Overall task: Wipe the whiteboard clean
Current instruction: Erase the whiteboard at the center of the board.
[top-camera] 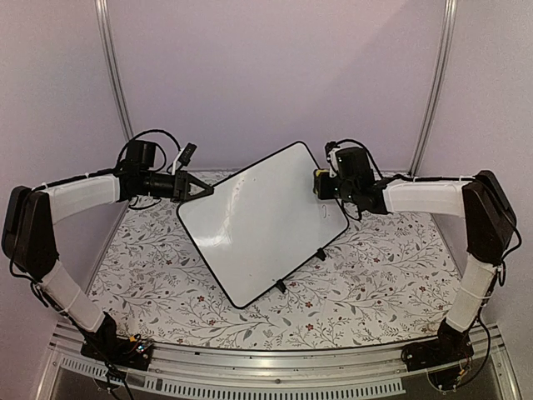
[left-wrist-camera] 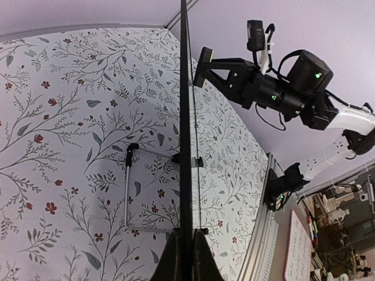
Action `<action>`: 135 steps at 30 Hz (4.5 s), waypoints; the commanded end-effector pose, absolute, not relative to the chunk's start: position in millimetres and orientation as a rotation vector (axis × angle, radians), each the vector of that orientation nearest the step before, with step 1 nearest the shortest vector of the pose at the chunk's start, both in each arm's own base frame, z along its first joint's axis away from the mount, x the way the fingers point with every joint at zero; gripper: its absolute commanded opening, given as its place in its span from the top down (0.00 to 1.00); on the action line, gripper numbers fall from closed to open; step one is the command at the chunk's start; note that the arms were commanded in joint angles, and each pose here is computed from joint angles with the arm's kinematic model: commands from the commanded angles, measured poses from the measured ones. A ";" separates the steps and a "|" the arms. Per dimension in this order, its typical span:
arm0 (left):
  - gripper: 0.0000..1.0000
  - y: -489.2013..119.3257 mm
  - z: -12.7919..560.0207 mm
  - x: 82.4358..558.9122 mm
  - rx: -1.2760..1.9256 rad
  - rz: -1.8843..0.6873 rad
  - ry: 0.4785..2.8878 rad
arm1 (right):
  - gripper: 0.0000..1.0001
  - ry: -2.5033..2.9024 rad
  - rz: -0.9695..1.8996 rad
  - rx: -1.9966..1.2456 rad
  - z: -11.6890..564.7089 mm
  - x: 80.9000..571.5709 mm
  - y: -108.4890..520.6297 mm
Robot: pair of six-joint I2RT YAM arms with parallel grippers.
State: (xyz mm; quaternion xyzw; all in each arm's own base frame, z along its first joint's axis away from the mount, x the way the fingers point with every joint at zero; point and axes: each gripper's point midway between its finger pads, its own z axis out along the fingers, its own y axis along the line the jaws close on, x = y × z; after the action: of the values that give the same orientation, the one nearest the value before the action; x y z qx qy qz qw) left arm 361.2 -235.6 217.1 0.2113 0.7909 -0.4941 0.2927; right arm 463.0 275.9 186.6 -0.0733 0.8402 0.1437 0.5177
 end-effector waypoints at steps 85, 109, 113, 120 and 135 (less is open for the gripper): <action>1.00 -244.3 219.5 352.3 0.639 -1.348 2.069 | 1.00 2.093 0.326 -0.196 135.8 457.0 266.4; 1.00 -243.5 219.4 352.3 0.636 -1.343 2.069 | 1.00 2.209 0.338 -0.258 79.9 399.6 259.2; 1.00 -243.6 219.9 352.0 0.637 -1.343 2.068 | 1.00 2.228 0.343 -0.253 73.0 389.9 257.0; 1.00 -243.8 219.3 352.0 0.637 -1.344 2.070 | 1.00 2.221 0.352 -0.249 86.1 376.9 251.2; 0.98 -242.9 218.2 354.3 0.623 -1.333 2.078 | 1.00 1.986 0.315 -0.106 223.3 365.5 211.3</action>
State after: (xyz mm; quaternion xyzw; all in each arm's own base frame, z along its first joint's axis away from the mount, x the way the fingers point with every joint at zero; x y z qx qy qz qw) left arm 360.8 -235.8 216.4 0.2080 0.7926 -0.4948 0.2895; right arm 367.4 223.3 209.6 -0.0627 0.8348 0.1558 0.5244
